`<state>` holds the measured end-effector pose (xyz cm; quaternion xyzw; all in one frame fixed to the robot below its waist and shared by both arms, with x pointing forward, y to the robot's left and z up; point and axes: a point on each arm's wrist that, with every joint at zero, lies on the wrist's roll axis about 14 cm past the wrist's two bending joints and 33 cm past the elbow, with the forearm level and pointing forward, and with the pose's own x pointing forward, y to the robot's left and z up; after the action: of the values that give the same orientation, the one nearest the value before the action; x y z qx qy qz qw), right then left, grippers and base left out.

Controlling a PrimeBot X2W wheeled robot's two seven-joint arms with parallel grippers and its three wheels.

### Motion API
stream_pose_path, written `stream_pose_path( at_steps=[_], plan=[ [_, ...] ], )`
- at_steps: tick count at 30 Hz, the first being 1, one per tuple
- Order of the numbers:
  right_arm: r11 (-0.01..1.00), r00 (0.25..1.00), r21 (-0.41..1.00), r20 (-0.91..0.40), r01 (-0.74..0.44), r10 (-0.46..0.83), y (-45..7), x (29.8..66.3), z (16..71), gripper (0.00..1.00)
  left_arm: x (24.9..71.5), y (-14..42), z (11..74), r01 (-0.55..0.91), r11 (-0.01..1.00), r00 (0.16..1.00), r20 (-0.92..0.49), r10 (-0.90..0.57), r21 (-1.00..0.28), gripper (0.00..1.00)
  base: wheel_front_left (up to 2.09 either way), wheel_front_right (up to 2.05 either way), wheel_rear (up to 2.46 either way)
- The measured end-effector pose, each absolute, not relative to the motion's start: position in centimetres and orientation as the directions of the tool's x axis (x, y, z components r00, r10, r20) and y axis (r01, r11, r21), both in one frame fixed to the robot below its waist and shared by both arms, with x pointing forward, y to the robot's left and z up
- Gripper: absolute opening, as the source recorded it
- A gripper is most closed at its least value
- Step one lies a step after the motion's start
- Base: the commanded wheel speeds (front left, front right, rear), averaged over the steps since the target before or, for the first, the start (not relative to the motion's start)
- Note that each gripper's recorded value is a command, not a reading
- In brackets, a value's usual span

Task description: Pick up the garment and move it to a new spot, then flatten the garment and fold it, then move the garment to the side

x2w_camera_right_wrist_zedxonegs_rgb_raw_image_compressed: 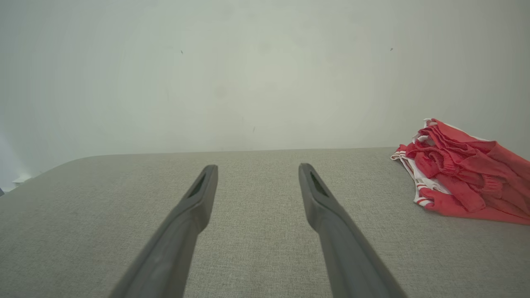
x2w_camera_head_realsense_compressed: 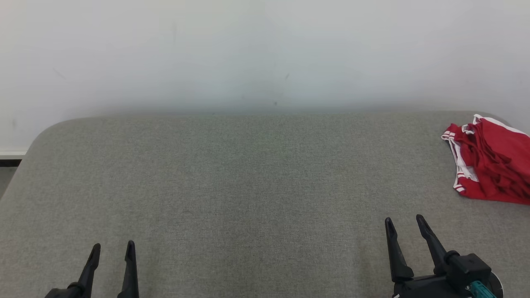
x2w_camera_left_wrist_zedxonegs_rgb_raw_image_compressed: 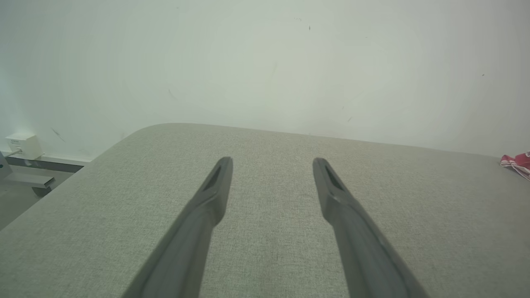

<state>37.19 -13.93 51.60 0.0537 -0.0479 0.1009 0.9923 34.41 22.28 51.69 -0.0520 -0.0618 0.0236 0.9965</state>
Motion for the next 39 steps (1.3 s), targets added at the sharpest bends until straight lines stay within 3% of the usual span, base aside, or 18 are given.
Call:
stream_pose_path(
  at_steps=[10,11,18,39],
  plan=[
    [0.971,0.974,0.106,0.100,-0.214,0.204,-13.4,37.0,51.3,1.00,34.1,22.2,51.7,-0.035,0.993,0.991,0.123,0.049,-0.112,1.00,0.00,0.00,0.00],
    [0.971,0.974,0.107,0.096,-0.213,0.203,-13.4,37.0,51.2,0.00,34.1,22.2,51.6,-0.034,0.993,0.992,0.120,0.048,-0.113,0.00,0.00,0.00,0.00],
    [0.970,0.983,0.160,0.004,-0.183,0.185,-13.9,36.0,48.4,0.00,33.5,22.0,49.1,-0.054,0.984,0.997,0.036,0.061,-0.172,0.00,0.00,0.00,0.00],
    [0.868,0.996,0.493,-0.029,-0.060,0.085,-16.1,36.8,48.5,0.00,34.4,22.4,48.9,-0.097,0.861,0.994,-0.010,0.106,-0.499,0.00,0.00,0.00,0.00]
  ],
)
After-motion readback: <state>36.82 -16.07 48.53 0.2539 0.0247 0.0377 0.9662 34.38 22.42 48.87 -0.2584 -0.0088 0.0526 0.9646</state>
